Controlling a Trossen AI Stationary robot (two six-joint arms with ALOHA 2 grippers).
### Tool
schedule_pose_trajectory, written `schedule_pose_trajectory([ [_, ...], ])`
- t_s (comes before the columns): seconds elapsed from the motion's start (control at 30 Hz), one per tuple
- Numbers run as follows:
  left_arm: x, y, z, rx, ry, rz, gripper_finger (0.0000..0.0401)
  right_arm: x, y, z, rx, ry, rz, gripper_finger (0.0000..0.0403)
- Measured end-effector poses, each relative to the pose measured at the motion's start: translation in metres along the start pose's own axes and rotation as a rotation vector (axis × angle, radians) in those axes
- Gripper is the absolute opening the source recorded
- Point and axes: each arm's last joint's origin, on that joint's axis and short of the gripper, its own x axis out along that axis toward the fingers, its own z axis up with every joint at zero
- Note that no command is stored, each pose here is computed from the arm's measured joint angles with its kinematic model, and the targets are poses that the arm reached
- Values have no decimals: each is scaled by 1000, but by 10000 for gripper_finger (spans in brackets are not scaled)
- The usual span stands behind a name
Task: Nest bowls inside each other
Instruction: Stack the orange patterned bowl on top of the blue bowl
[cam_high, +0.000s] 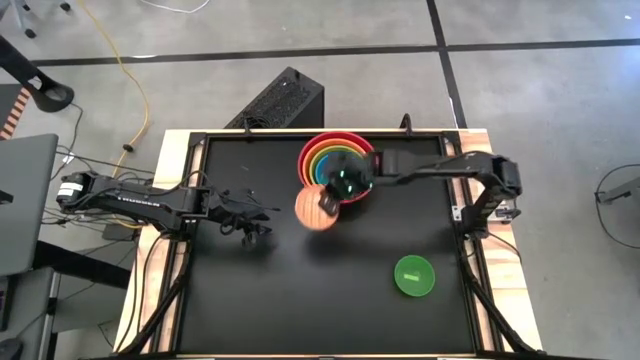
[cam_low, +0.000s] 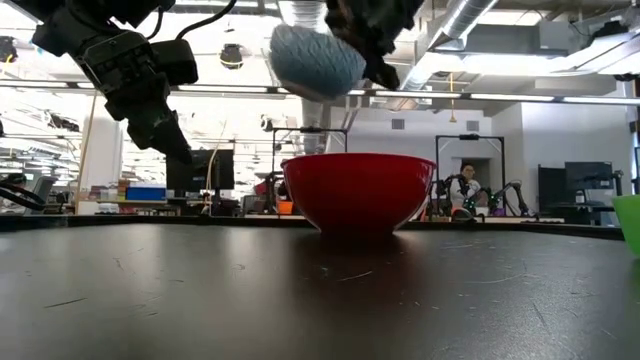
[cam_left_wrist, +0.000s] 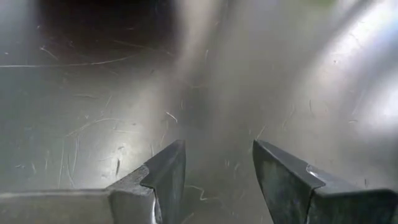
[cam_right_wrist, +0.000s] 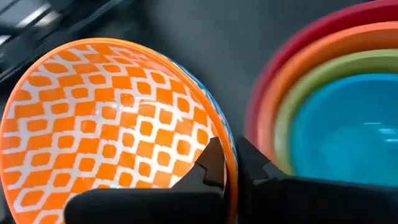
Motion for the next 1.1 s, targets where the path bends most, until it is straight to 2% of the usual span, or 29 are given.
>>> schedule_pose_trajectory([
  [0.27,0,0,0,-19,-1,0,175,-7,-72,18,160,35,-171,14],
  [0.57,0,0,0,-34,-1,0,175,4,-121,21,267,117,-242,15],
  [0.87,0,0,0,-43,-4,7,175,57,-145,8,290,246,-274,15],
  [1.1,0,0,0,-44,-4,8,170,72,-152,4,284,276,-302,15],
])
